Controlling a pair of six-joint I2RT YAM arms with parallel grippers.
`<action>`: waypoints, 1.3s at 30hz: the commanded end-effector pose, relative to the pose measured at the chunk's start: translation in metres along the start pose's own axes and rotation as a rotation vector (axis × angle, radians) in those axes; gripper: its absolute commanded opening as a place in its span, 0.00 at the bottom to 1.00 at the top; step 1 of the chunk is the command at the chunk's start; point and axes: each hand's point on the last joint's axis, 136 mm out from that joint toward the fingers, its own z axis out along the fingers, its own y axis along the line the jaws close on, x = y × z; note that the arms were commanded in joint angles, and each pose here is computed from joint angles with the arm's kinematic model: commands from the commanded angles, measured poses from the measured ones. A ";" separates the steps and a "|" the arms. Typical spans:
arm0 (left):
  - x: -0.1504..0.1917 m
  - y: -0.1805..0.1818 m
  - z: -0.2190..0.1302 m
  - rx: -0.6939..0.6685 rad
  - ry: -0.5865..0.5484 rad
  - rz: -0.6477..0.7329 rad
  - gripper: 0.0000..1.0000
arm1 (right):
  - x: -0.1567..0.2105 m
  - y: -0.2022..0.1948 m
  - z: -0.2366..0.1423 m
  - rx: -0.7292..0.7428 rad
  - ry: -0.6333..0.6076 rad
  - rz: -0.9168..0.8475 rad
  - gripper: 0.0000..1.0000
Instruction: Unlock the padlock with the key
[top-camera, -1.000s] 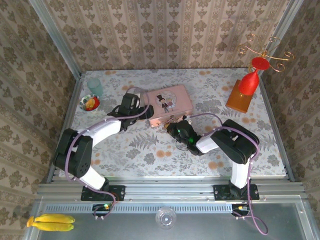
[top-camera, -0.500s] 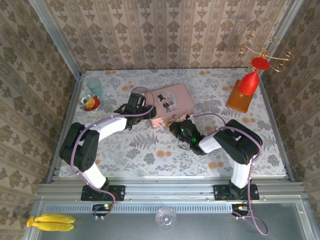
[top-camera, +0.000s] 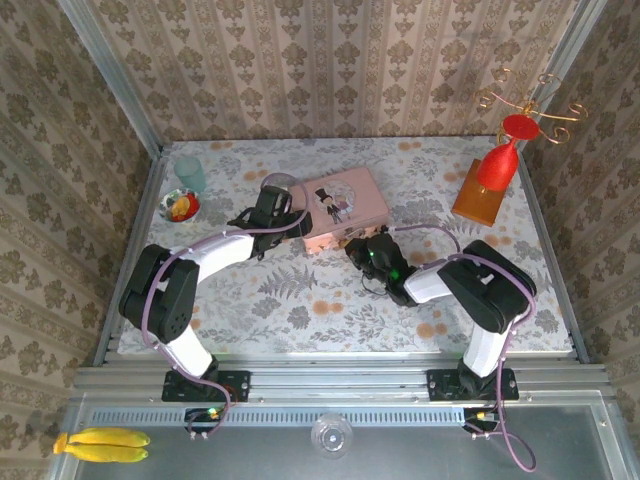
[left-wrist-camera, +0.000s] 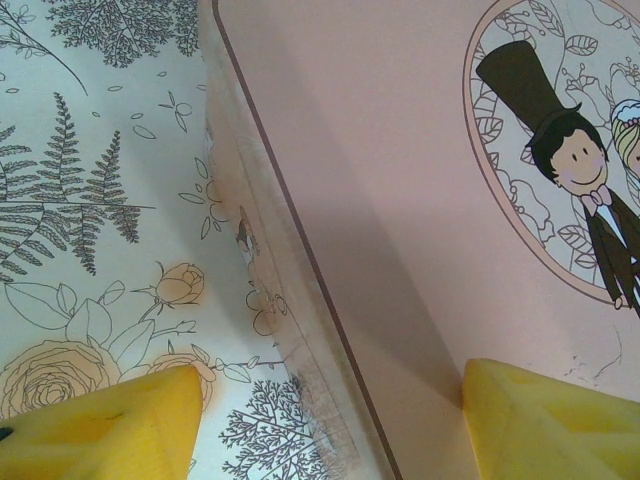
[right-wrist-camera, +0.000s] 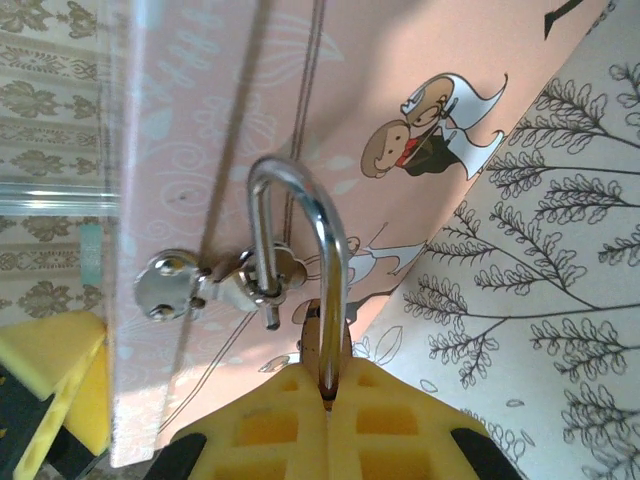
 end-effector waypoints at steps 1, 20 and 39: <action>0.035 0.037 0.009 -0.150 0.118 0.001 0.69 | -0.012 -0.013 -0.004 0.087 -0.041 -0.012 0.00; 0.040 0.043 0.012 -0.159 0.128 -0.006 0.69 | -0.036 -0.019 -0.007 0.061 -0.050 0.009 0.00; 0.033 0.023 0.005 -0.080 0.156 0.018 0.72 | -0.041 -0.029 -0.018 0.050 -0.055 0.031 0.00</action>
